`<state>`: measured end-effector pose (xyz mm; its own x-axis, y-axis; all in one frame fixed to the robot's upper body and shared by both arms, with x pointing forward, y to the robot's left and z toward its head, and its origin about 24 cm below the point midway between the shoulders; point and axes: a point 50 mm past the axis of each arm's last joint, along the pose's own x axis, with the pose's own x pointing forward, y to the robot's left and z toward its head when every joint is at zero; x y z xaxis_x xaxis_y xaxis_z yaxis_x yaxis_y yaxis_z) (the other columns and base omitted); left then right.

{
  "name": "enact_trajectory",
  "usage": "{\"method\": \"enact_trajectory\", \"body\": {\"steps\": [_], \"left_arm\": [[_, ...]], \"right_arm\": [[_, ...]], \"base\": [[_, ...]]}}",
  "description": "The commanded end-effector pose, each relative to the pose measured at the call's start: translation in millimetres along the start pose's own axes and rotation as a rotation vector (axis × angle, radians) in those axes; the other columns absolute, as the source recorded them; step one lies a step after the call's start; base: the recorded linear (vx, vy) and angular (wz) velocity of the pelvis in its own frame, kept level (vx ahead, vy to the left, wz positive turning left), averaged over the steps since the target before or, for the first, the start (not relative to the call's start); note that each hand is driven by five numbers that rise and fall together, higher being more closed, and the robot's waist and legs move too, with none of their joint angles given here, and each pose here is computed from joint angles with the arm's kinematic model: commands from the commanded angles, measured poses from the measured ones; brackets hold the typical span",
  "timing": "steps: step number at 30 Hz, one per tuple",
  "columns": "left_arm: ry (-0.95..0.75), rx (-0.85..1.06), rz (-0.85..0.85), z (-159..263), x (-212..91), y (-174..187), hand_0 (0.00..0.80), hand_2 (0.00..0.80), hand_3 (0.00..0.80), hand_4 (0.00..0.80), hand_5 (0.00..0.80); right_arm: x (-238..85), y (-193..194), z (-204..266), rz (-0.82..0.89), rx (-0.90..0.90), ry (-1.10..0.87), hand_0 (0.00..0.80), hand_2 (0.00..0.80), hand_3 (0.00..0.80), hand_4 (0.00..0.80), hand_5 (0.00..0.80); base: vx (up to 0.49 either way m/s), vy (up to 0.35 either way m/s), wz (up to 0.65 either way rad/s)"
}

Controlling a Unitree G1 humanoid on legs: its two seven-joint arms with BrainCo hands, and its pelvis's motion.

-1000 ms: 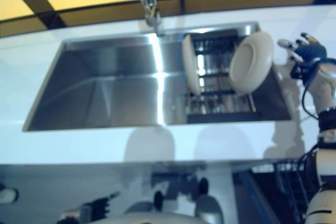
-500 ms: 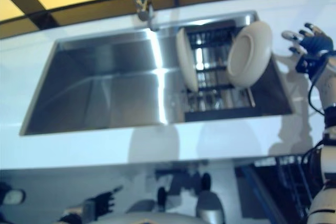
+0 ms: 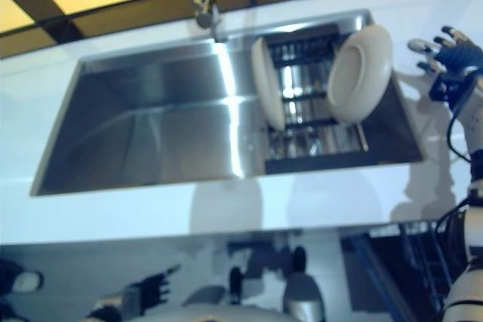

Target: Take plates into dishwasher

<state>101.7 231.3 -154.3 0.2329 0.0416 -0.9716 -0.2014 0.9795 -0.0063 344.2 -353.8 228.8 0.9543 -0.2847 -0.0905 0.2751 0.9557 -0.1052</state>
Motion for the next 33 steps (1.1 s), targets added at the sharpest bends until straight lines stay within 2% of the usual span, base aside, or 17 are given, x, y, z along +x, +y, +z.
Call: {"method": "enact_trajectory", "body": {"steps": [1, 33], "left_arm": [[0.015, 0.065, 0.045, 0.8, -3.4, 18.0, 0.000, 0.000, 0.000, 0.000, 0.000], [0.041, 0.045, 0.094, -3.7, -4.3, 27.1, 0.000, 0.000, 0.000, 0.000, 0.000]], "right_arm": [[6.7, 21.8, 11.8, 0.067, -0.041, -0.026, 0.000, 0.000, 0.000, 0.000, 0.000], [10.4, 34.2, 0.5, 0.104, -0.039, 0.057, 0.000, 0.000, 0.000, 0.000, 0.000]], "base": [[0.059, 0.005, 0.03], [0.013, -0.001, 0.01]]}}
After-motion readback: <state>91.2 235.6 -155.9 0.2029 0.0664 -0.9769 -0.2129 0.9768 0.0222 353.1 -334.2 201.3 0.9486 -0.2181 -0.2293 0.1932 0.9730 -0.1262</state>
